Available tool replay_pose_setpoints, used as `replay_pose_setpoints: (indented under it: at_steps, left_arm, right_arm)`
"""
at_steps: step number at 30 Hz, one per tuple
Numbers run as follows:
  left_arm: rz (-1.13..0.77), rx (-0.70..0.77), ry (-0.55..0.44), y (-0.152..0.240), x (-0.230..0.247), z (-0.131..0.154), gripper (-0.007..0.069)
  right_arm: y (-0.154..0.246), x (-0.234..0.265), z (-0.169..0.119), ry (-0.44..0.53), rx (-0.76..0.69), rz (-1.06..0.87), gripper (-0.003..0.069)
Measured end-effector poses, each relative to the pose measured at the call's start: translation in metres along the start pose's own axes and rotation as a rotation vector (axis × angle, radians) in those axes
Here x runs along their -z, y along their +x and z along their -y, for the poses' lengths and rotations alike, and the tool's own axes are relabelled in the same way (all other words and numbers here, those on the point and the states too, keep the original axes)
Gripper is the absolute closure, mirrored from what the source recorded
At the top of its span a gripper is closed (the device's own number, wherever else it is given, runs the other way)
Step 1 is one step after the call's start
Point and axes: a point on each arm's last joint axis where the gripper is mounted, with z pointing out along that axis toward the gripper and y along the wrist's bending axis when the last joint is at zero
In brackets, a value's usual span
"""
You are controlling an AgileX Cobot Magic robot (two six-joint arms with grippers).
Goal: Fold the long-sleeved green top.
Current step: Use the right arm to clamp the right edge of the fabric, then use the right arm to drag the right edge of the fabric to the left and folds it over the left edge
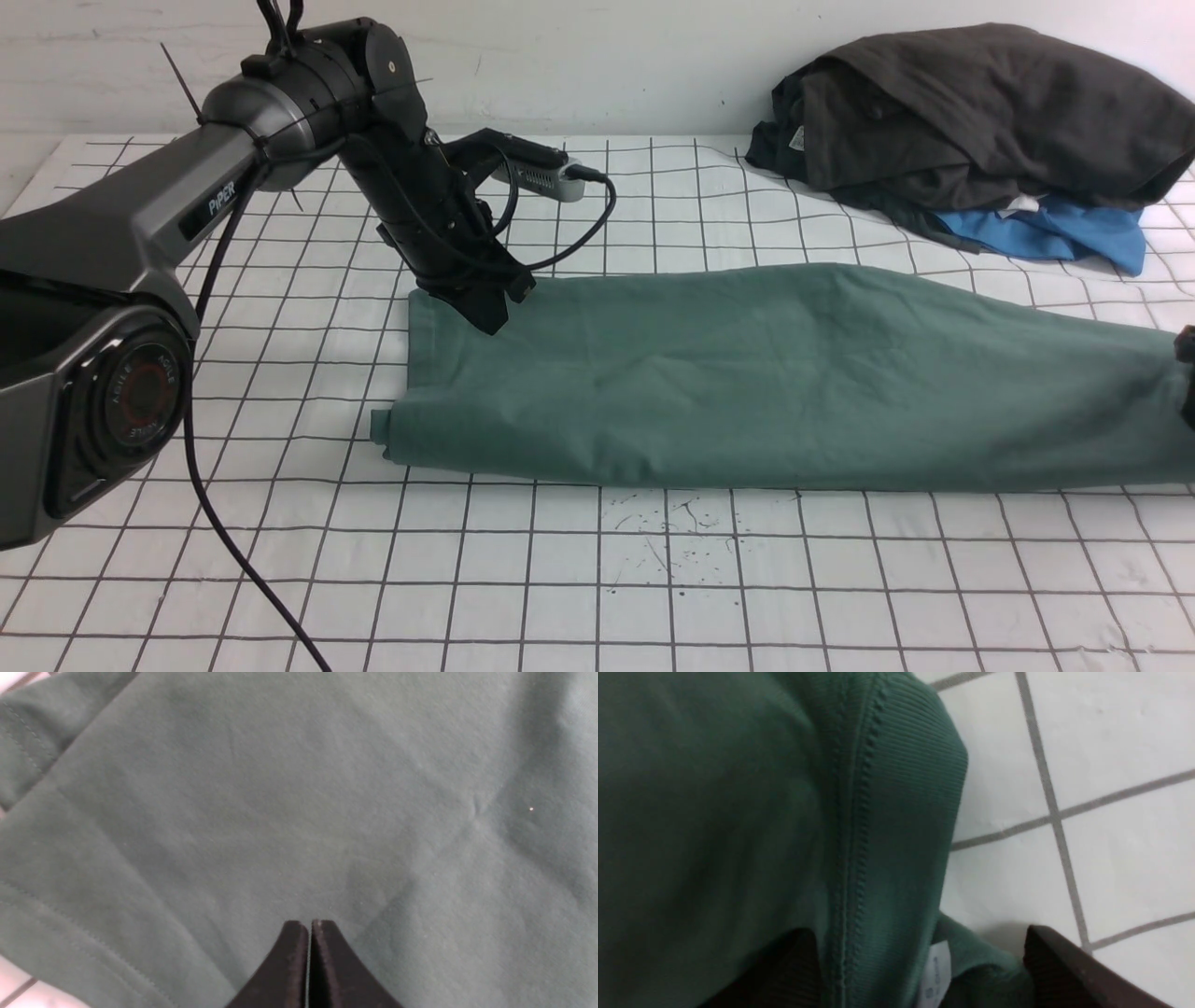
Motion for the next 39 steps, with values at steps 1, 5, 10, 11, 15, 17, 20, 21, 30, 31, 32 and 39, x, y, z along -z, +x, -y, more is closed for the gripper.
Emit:
replay_pose_setpoints:
  at_steps: [1,5,10,11,15,17,20,21,30,31,32,39]
  left_arm:
    - [0.000,0.000,0.000,0.000,0.000,0.000,0.0632]
    - [0.000,0.000,0.000,0.000,0.000,0.000,0.0632]
    - [0.000,-0.005,0.000,0.000,0.000,0.000,0.0632]
    - [0.000,-0.011,0.000,0.000,0.000,0.000,0.0632]
    - [0.011,-0.028,-0.005,-0.001,0.006,0.000,0.0632]
    - [0.022,-0.030,-0.011,-0.001,0.012,0.001,0.0632]
    - [0.094,-0.039,-0.049,-0.003,0.053,0.003,0.0632]
    - [0.099,-0.039,-0.051,-0.003,0.056,0.003,0.0632]
    - [0.240,-0.029,-0.215,0.015,0.160,-0.006,0.0632]
    - [0.255,-0.021,-0.235,0.019,0.171,-0.007,0.0632]
    - [0.265,-0.015,-0.242,0.021,0.177,-0.008,0.0632]
    - [0.303,0.021,-0.274,0.031,0.206,-0.007,0.0632]
  right_arm:
    - [0.000,0.000,-0.001,0.000,0.001,0.002,0.0125]
    - [-0.001,0.000,-0.001,0.000,0.001,0.006,0.0179]
    - [0.000,0.000,-0.001,-0.004,0.018,0.002,0.0451]
    - [0.000,0.000,-0.001,-0.004,0.027,-0.002,0.0517]
    - [-0.002,0.019,-0.002,0.026,0.068,0.015,0.0572]
    - [-0.003,0.033,-0.001,0.047,0.078,0.040,0.0571]
    - [-0.009,0.093,0.006,0.144,0.109,0.156,0.0572]
    - [-0.009,0.099,0.006,0.151,0.110,0.170,0.0572]
    - [-0.010,0.226,-0.081,0.060,0.319,0.533,0.0572]
    - [-0.005,0.233,-0.115,-0.002,0.386,0.561,0.0572]
    - [-0.001,0.235,-0.136,-0.037,0.430,0.568,0.0572]
    - [0.050,0.206,-0.290,-0.304,0.737,0.469,0.0572]
